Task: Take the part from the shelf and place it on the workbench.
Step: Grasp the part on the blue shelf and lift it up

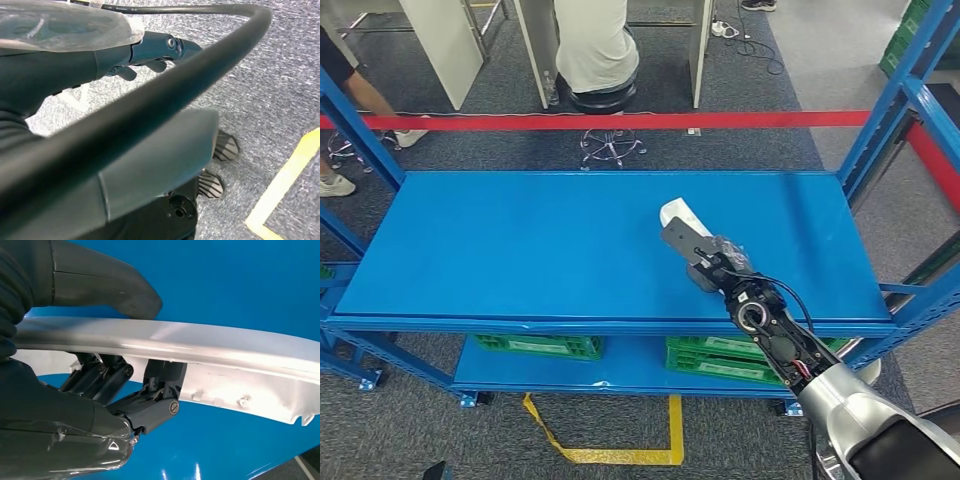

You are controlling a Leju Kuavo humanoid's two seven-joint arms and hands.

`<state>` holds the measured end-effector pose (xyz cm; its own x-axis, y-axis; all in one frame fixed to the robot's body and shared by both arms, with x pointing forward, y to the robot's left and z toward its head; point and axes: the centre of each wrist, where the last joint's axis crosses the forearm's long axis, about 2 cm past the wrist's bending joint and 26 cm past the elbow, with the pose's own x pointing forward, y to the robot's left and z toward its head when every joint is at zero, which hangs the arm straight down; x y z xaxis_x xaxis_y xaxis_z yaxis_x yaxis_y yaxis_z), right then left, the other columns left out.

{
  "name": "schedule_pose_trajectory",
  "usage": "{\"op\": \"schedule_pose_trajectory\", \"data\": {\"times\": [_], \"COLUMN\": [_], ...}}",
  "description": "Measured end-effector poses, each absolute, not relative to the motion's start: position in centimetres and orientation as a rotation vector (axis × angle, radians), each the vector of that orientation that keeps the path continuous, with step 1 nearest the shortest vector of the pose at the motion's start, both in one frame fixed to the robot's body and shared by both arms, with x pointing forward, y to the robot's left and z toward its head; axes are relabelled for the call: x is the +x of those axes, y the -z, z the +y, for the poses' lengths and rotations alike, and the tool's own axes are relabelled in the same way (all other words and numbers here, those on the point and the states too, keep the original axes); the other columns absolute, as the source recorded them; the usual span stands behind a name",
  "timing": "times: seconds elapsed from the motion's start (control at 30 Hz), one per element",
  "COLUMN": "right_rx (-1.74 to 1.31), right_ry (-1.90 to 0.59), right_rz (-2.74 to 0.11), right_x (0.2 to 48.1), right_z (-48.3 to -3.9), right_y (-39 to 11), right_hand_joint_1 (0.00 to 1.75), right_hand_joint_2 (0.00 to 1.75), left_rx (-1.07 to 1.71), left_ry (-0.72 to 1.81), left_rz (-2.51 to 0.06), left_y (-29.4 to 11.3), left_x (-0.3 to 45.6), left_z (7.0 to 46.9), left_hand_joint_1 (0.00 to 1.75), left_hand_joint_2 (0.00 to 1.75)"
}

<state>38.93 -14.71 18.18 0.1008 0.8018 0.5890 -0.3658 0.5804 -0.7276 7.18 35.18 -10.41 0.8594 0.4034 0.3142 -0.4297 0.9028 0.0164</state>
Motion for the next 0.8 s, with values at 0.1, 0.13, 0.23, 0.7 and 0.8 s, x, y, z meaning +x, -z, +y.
{"op": "schedule_pose_trajectory", "data": {"times": [0.1,0.13,0.23,0.7,0.8], "right_rx": [-0.459,-0.460,-0.463,-0.433,-0.347], "right_ry": [-0.903,-0.901,-0.898,-0.573,-0.496], "right_rz": [-1.174,-1.173,-1.170,-1.562,-1.672], "right_x": [38.9,38.9,38.9,37.8,37.3], "right_z": [-14.7,-14.7,-14.7,-16.1,-16.7], "right_y": [-18.2,-18.2,-18.2,-18.7,-19.2], "right_hand_joint_1": [1.71,1.71,1.71,1.71,1.71], "right_hand_joint_2": [1.75,1.75,1.75,1.75,1.75], "left_rx": [0.084,0.084,0.083,0.100,0.102], "left_ry": [-0.444,-0.446,-0.447,-0.466,-0.464], "left_rz": [-0.326,-0.332,-0.346,-0.367,-0.372], "left_y": [10.4,10.4,10.4,10.4,10.4], "left_x": [7.2,7.2,7.2,7.0,7.0], "left_z": [35.2,35.2,35.3,35.6,35.6], "left_hand_joint_1": [0.00,0.00,0.00,0.00,0.00], "left_hand_joint_2": [1.75,1.75,1.75,1.75,1.75]}}
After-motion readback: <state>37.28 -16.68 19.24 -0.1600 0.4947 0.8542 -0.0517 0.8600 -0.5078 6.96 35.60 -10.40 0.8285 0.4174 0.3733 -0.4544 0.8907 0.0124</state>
